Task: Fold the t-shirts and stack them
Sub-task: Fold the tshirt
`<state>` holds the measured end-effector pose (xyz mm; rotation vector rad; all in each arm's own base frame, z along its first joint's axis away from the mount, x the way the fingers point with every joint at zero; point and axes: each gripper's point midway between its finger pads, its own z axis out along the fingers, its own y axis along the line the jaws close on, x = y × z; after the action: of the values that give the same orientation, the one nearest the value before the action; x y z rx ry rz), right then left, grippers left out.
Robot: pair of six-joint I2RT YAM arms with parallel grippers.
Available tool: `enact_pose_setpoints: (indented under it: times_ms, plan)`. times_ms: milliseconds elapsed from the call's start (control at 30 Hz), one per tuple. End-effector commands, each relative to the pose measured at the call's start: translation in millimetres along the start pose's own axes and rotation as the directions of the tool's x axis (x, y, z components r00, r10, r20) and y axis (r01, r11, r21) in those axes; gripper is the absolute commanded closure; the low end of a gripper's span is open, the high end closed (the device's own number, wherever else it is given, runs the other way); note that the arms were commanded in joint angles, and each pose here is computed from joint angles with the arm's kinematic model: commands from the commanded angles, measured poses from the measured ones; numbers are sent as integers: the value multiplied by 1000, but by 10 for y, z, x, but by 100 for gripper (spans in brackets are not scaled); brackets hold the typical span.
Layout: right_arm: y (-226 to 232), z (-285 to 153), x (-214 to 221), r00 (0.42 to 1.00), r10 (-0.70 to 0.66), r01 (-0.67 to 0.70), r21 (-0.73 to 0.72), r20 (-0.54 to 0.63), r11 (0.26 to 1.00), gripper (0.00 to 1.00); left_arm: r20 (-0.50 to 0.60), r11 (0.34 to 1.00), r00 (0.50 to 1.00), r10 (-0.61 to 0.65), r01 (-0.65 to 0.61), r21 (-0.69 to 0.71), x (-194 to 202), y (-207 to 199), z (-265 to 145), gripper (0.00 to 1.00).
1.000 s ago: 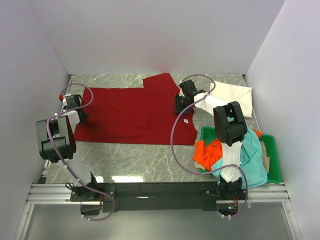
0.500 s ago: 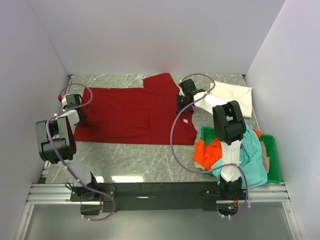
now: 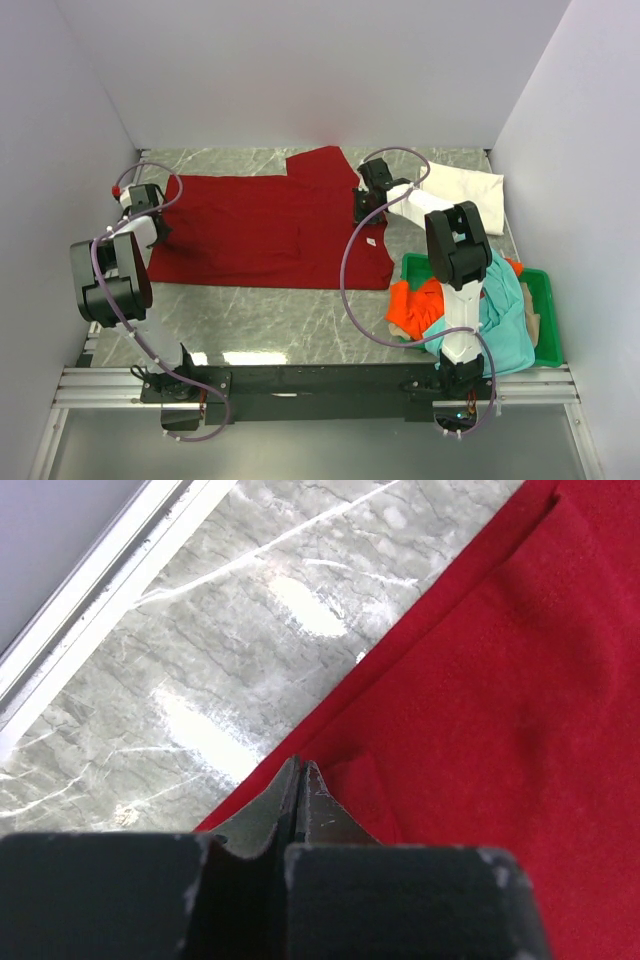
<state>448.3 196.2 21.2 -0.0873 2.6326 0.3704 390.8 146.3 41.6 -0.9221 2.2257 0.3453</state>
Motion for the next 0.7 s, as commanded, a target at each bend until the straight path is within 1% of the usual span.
enact_pose_setpoints:
  times_ms: [0,200,300,333,400,433,467,533,600,633,667]
  plan:
    - [-95,-95,-63,1000,7,-8,53,22,999,100,46,1000,999,-21,22,-16,-215,26,-25,100]
    - [-151,-116,-54,1000,8,-10,80,26,997,100,40,999,998,-38,38,-6,-224,45,-16,100]
    - [-140,-122,-68,1000,9,-11,76,28,997,100,29,998,999,-41,39,57,-193,-57,-52,98]
    - [-138,-120,-65,1000,9,-11,75,26,997,100,29,996,998,-48,45,78,-200,-89,-64,93]
    - [-129,-119,-63,1000,7,-9,73,23,997,100,18,992,999,-49,46,120,-185,-159,-88,88]
    - [-124,-126,-76,1000,6,-8,71,29,997,100,12,989,999,-48,46,138,-170,-185,-86,82]
    - [-136,-122,-55,1000,8,-10,72,25,997,100,0,983,999,-46,45,177,-151,-265,-106,78]
    - [-117,-135,-60,1000,6,-8,66,27,998,100,-9,979,999,-47,48,198,-142,-305,-96,70]
    - [-114,-129,-56,1000,3,-5,62,28,998,100,-15,980,999,-47,49,193,-115,-300,-86,67]
    - [-104,-139,-67,1000,3,-5,58,31,998,100,-13,980,999,-50,52,195,-118,-301,-79,63]
    - [-110,-129,-59,1000,4,-6,57,28,998,100,-16,979,999,-51,53,195,-107,-300,-79,62]
